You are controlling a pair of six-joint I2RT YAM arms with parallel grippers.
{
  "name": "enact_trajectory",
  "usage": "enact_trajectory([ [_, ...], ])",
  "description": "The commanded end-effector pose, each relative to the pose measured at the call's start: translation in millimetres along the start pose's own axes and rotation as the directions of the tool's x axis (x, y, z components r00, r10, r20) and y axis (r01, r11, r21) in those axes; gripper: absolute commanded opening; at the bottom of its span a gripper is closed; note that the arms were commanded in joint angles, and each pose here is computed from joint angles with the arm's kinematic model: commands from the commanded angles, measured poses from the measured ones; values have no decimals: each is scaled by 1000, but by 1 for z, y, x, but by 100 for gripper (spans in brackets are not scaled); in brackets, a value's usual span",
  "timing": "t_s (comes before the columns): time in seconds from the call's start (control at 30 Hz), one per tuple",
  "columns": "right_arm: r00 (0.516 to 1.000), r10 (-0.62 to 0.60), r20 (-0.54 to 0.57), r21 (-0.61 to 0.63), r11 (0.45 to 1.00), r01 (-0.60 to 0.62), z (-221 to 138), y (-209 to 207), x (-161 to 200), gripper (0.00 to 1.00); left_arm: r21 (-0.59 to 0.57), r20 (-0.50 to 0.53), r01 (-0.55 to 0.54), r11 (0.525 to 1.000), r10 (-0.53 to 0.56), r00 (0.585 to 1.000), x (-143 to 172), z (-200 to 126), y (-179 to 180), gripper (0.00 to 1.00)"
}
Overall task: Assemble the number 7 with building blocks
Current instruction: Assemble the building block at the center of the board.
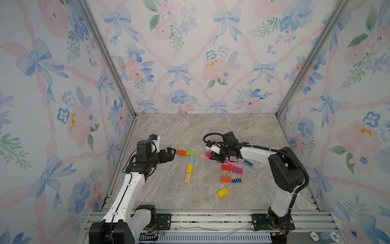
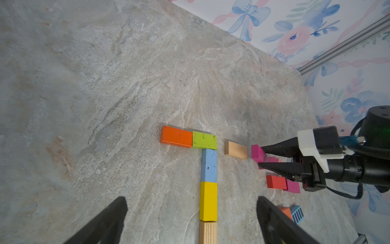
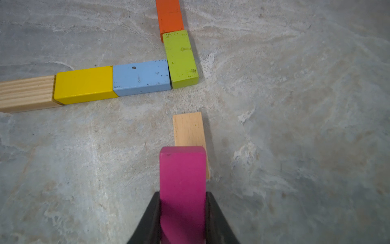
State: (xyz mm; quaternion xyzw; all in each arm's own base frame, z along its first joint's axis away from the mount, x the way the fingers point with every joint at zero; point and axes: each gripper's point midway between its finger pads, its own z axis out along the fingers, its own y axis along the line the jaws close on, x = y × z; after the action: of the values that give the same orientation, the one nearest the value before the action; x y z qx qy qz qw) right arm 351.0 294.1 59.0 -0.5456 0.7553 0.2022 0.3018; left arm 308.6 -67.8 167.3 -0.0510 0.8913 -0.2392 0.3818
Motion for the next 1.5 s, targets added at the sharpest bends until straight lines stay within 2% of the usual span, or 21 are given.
enact_trajectory([
  [0.0, 997, 70, 7, -43, 997, -70, 1, 0, -2, 24, 8, 8, -21, 1000, 21, 1000, 2, -1, -2, 98],
  [0.5, 971, 228, -78, -36, 972, -231, -7, -2, -1, 25, 6, 19, -26, 1000, 25, 999, 0, -3, -3, 98],
  [0.77, 930, 351, -111, -50, 932, -358, -14, 2, 8, 25, 10, 16, -25, 1000, 25, 1000, 1, -3, -3, 98],
  [1.03, 868, 460, -188, -51, 878, -476, -15, -2, 22, 25, 11, 23, -29, 1000, 28, 999, 0, -5, -4, 98],
  [1.17, 861, 427, -278, -23, 893, -450, -17, 0, 32, 25, 12, 24, -30, 999, 29, 999, -1, -5, -5, 98],
  [1.27, 869, 313, -384, 0, 941, -339, -15, 7, 41, 25, 12, 26, -30, 999, 30, 999, -1, -5, -5, 98],
  [1.47, 846, 216, -488, 41, 974, -225, -10, 1, 51, 25, 12, 28, -31, 999, 31, 999, -1, -6, -5, 98],
])
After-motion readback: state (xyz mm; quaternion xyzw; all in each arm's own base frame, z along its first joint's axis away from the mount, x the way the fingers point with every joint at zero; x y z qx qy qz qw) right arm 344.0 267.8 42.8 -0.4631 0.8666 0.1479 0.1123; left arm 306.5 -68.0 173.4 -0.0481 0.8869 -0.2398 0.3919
